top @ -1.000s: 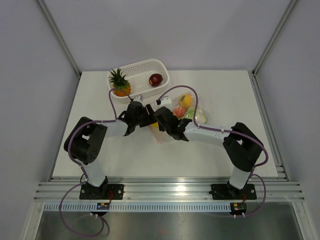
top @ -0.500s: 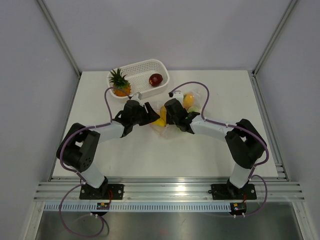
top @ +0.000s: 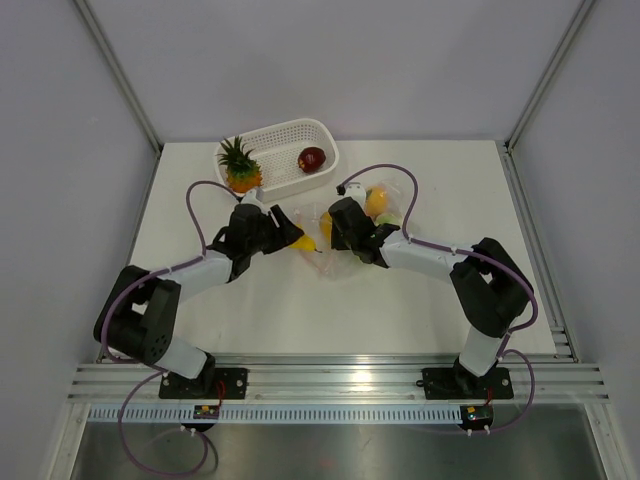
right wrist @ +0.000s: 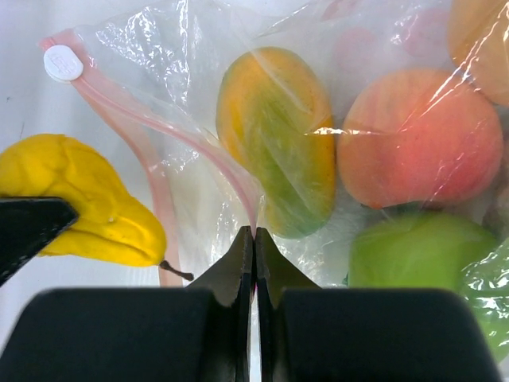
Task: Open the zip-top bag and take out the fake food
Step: Pick up the fake fruit from the zipper food storage bag.
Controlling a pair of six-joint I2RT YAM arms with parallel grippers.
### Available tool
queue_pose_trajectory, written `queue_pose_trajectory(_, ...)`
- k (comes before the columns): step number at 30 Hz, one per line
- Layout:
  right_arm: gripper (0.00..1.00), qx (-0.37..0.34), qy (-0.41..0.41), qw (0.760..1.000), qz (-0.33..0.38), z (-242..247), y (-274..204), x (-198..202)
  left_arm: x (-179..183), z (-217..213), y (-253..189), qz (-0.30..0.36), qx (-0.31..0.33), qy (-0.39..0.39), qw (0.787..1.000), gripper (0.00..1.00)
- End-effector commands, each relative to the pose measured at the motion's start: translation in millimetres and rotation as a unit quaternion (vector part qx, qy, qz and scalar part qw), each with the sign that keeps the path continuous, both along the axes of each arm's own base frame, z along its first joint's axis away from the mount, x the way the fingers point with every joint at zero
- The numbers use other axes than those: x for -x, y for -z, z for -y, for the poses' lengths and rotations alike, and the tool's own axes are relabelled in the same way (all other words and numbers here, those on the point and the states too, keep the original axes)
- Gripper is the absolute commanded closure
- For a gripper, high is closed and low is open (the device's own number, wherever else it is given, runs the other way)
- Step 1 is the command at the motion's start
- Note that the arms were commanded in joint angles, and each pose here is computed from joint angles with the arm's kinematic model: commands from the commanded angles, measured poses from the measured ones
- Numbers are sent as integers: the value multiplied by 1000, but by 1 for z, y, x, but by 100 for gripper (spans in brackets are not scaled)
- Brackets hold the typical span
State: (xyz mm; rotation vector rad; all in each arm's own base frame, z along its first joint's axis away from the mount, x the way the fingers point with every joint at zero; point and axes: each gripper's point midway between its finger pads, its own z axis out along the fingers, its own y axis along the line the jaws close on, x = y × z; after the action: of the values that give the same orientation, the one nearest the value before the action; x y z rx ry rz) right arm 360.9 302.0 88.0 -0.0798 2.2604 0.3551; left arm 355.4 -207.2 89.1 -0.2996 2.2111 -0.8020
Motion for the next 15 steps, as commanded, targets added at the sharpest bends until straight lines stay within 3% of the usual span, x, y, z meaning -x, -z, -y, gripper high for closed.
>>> queue_pose_trajectory(1,100,-22,-7,1000,5,-7,-11,2,-4,-13,-30,45,4,-37,998,60)
queue_pose_trajectory(10,100,-31,-21,999,-3,-12,-11,6,-8,-30,-80,84,-2,-66,994,59)
queue_pose_trajectory(15,100,-40,-30,999,-4,-15,-13,9,-34,-35,-124,110,16,-88,990,59)
